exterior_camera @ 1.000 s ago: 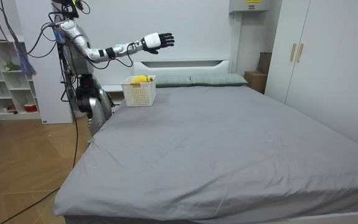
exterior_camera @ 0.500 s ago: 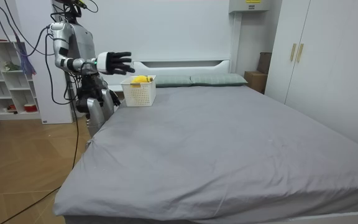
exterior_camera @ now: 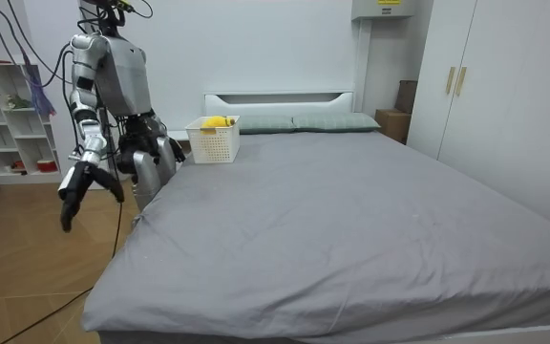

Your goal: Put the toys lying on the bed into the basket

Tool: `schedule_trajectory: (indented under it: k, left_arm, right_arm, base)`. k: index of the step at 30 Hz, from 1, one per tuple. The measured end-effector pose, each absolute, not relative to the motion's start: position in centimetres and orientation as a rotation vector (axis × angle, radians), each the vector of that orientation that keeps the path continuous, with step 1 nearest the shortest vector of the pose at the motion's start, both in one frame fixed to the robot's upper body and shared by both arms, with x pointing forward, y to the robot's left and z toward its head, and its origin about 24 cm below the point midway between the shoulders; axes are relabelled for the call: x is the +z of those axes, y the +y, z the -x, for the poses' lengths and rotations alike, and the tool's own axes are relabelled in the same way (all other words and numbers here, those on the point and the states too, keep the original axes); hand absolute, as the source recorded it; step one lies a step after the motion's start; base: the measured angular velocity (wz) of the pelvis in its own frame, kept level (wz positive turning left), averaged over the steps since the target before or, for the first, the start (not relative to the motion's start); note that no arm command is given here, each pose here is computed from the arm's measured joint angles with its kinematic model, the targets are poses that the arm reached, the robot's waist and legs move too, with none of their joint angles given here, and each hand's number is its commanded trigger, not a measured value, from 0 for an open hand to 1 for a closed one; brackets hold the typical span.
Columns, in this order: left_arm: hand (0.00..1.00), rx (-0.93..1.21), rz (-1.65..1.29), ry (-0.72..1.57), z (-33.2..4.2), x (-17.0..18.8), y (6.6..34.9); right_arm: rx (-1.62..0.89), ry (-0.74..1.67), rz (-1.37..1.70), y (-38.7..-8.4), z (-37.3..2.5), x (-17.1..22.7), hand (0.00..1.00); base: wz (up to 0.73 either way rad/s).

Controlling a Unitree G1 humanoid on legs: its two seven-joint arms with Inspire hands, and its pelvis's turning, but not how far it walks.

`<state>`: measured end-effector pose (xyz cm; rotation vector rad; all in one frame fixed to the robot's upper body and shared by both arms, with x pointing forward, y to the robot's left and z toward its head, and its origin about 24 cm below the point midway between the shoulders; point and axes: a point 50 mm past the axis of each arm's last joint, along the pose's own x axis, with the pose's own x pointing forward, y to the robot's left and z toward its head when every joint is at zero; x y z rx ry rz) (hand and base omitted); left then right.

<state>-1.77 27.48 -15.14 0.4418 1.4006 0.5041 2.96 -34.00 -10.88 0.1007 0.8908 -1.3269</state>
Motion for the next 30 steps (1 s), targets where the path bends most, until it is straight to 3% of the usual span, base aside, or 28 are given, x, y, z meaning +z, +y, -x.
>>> schedule_trajectory:
  k: [8,12,16,19,30]
  left_arm:
    - [0.00,0.529,-0.417,1.426,2.4,-15.3,27.1]
    - [0.00,0.514,-0.395,1.457,2.8,-15.3,27.1]
    - [0.00,0.465,-0.410,1.475,2.5,-15.6,26.6]
    - [0.00,0.450,-0.405,1.480,2.2,-15.7,26.2]
    - [0.00,0.347,-0.436,1.570,2.9,-16.3,24.7]
  right_arm:
    - [-1.446,1.211,-0.246,-30.1,4.8,-14.0,0.00]
    - [-1.258,1.416,-0.315,-27.6,7.1,-15.3,0.00]
    - [-0.779,1.638,-0.131,-25.6,6.9,-16.1,0.00]
    - [-0.571,1.678,-0.026,-25.2,5.5,-16.4,0.00]
    - [-0.016,1.727,0.434,-24.8,1.9,-16.8,0.00]
  base:
    - [0.00]
    - [-0.02]
    - [-0.07]
    - [0.01]
    - [0.04]
